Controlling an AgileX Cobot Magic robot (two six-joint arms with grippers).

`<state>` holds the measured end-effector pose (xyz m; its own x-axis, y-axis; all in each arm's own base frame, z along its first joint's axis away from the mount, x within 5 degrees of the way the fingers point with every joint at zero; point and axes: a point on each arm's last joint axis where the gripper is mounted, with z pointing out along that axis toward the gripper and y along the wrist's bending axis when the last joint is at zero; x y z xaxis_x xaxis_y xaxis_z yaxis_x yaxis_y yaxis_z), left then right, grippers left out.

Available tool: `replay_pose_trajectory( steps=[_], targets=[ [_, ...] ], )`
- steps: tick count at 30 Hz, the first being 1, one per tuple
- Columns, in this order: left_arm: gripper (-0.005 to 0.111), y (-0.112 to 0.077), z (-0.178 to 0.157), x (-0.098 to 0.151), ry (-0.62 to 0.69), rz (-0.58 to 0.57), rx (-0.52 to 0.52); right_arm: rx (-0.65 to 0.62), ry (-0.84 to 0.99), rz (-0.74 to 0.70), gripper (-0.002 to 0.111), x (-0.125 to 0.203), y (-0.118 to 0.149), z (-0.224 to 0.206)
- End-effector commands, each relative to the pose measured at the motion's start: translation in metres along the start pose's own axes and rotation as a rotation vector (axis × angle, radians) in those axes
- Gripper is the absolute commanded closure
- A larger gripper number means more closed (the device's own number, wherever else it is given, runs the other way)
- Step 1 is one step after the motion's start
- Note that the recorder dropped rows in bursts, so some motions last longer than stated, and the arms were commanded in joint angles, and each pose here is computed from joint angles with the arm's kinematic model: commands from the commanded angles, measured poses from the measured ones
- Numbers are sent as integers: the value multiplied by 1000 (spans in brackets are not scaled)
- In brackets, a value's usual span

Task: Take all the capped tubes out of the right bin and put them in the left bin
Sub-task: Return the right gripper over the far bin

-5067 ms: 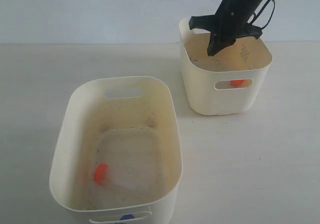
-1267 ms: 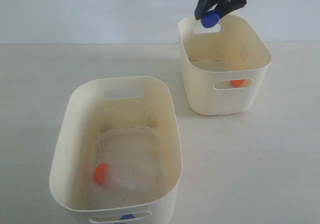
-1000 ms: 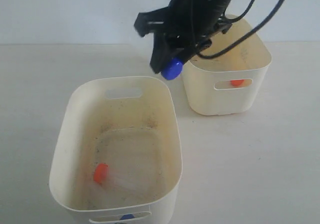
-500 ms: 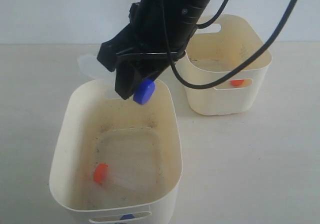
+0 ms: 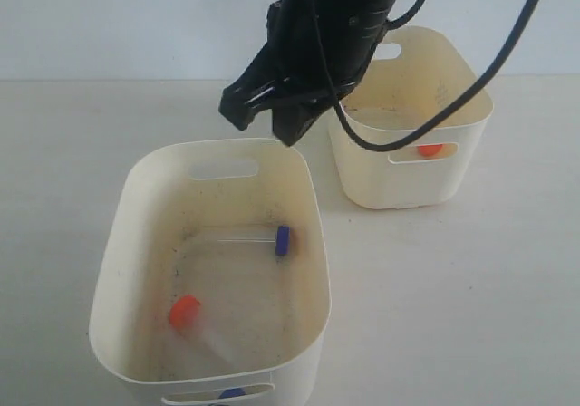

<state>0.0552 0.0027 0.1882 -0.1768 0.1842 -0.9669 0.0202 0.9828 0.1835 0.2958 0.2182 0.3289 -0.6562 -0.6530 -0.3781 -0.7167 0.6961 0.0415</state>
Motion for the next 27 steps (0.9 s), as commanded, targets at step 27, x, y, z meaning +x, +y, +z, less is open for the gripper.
replay_pose_trajectory(
  steps=[27],
  targets=[
    [102,0,0,-2,-11,-17,2,469,69,564,106,-28,-196,94]
  ],
)
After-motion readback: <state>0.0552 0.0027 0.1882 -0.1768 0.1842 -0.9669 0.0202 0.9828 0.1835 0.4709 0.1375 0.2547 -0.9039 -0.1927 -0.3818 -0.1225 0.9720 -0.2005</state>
